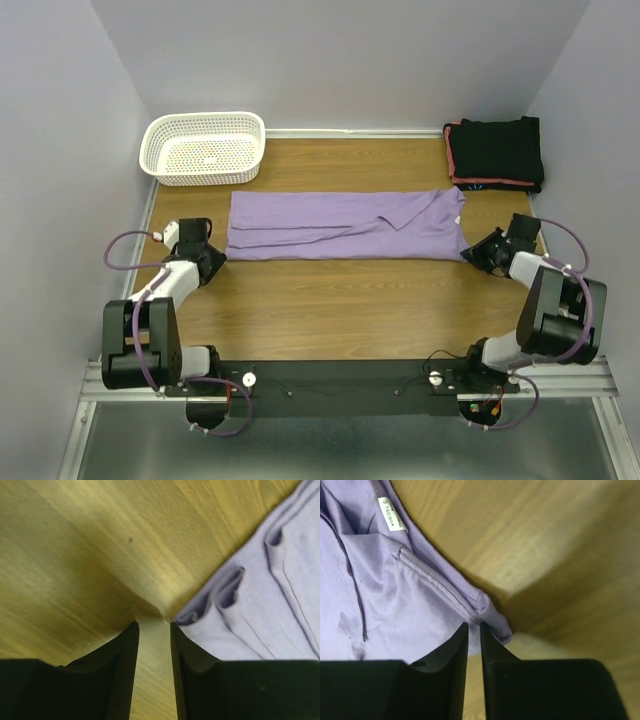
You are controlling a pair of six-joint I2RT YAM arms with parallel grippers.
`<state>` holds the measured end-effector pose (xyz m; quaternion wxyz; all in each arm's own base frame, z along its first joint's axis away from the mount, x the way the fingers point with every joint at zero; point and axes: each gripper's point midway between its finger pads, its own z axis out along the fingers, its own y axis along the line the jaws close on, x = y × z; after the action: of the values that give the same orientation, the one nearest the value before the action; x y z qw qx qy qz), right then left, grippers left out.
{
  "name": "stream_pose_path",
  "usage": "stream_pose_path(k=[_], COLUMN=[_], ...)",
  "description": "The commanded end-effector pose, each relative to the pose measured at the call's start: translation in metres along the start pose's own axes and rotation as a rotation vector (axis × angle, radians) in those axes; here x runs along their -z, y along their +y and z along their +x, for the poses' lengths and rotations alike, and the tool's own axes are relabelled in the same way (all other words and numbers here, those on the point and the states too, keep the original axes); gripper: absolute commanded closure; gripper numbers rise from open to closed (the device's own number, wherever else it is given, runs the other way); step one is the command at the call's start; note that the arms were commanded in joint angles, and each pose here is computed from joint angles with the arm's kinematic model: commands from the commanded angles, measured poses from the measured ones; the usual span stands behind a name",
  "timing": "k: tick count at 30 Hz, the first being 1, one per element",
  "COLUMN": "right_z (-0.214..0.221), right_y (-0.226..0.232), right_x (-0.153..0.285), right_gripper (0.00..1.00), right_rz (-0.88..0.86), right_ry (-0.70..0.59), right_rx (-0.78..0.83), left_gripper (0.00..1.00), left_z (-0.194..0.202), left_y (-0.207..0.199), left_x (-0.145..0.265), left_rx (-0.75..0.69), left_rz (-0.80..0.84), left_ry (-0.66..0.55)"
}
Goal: Fold and stack the t-shirts
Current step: Fold the tshirt
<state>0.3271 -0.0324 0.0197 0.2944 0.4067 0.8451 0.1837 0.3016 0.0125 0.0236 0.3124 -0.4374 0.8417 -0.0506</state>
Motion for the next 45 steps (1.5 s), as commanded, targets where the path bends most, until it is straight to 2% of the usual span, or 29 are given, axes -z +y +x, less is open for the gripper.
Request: stream_pose_path(k=[1, 7, 13, 18, 23, 38, 45], right_z=[-0.010, -0.022, -0.005, 0.027, 0.045, 0.056, 0.059], right_y=[-0.014, 0.018, 0.066, 0.098, 0.106, 0.097, 0.093], right_x=[0.019, 0.042, 0.051, 0.047, 0.042, 0.031, 0.027], right_gripper=[0.76, 0.68, 0.60, 0.58, 0.57, 0.57, 0.56], right_rz=[0.068, -0.015, -0.105, -0.181, -0.212, -0.210, -0.204], right_ry=[-0.079, -0.144, -0.146, -0.069, -0.012, 0.024, 0.041], right_rx=[0.023, 0.117, 0.308, 0.438, 0.490, 0.518, 0.516], left_gripper=[0.57, 0.42, 0.39, 0.40, 0.45, 0.55, 0.55], left_z=[0.008, -0.014, -0.023, -0.011, -0.003, 0.008, 0.004], left_y=[0.022, -0.013, -0.049, -0.064, -0.078, -0.078, -0.085], left_x=[0.008, 0.042, 0.058, 0.041, 0.030, 0.000, -0.002], left_rx=[0.002, 0.002, 0.011, 0.015, 0.015, 0.003, 0.003], left_rz=[-0.053, 0.099, 0.200, 0.205, 0.189, 0.102, 0.108], left_ry=[0.020, -0.043, -0.038, 0.041, 0.069, 0.102, 0.095])
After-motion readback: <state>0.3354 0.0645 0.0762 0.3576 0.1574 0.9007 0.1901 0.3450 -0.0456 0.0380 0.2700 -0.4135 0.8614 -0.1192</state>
